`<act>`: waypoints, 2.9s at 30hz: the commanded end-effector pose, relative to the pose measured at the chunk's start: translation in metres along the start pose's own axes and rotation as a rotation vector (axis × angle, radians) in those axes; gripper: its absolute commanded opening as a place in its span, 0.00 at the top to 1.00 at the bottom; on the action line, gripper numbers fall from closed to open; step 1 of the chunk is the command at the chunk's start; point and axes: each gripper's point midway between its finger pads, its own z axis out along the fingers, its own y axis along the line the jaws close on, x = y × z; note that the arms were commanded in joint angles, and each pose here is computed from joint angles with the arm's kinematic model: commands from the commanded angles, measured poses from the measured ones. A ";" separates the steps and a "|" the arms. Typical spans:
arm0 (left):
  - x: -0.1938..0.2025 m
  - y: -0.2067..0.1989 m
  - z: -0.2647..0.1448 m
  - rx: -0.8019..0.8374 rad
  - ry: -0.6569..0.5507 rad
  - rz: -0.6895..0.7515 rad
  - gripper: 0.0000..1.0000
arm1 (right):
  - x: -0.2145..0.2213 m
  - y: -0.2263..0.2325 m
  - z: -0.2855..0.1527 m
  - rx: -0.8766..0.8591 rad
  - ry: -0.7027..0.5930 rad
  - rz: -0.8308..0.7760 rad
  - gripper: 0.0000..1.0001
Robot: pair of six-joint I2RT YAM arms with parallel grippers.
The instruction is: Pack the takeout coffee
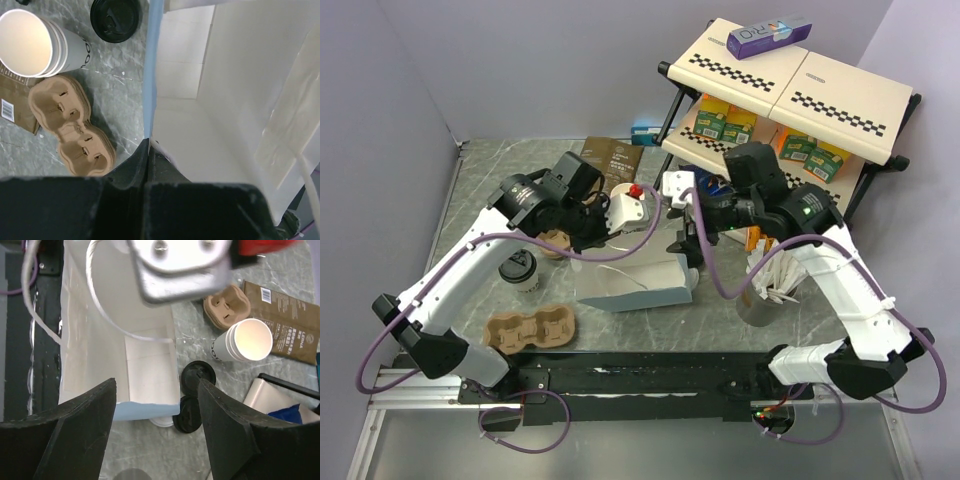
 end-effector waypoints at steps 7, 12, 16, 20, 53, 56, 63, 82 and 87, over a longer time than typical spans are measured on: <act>-0.005 -0.004 -0.012 -0.031 -0.061 0.001 0.99 | 0.006 -0.003 0.033 0.029 0.111 -0.198 0.31; -0.007 -0.010 -0.015 -0.005 -0.080 0.013 0.99 | 0.010 -0.004 0.043 0.025 0.150 -0.254 0.34; 0.000 -0.018 -0.010 0.025 -0.082 0.029 0.99 | -0.013 -0.012 0.027 0.150 0.025 -0.335 0.36; 0.009 -0.032 -0.006 0.078 -0.114 0.059 0.99 | -0.033 -0.007 0.006 0.264 -0.155 -0.460 0.28; -0.010 -0.019 -0.003 0.092 -0.226 -0.074 0.43 | -0.025 0.054 0.000 -0.109 0.022 -0.124 0.31; -0.014 -0.015 -0.005 0.094 -0.241 -0.093 0.43 | -0.013 0.061 0.001 -0.132 0.060 -0.065 0.31; -0.016 -0.012 -0.005 0.094 -0.246 -0.098 0.43 | 0.016 0.063 0.007 -0.131 0.165 -0.023 0.28; -0.012 -0.013 -0.007 0.103 -0.241 -0.114 0.42 | 0.045 0.030 0.017 0.002 0.280 0.006 0.38; -0.009 -0.015 -0.006 0.111 -0.238 -0.121 0.42 | 0.025 0.035 0.000 -0.004 0.203 -0.052 0.38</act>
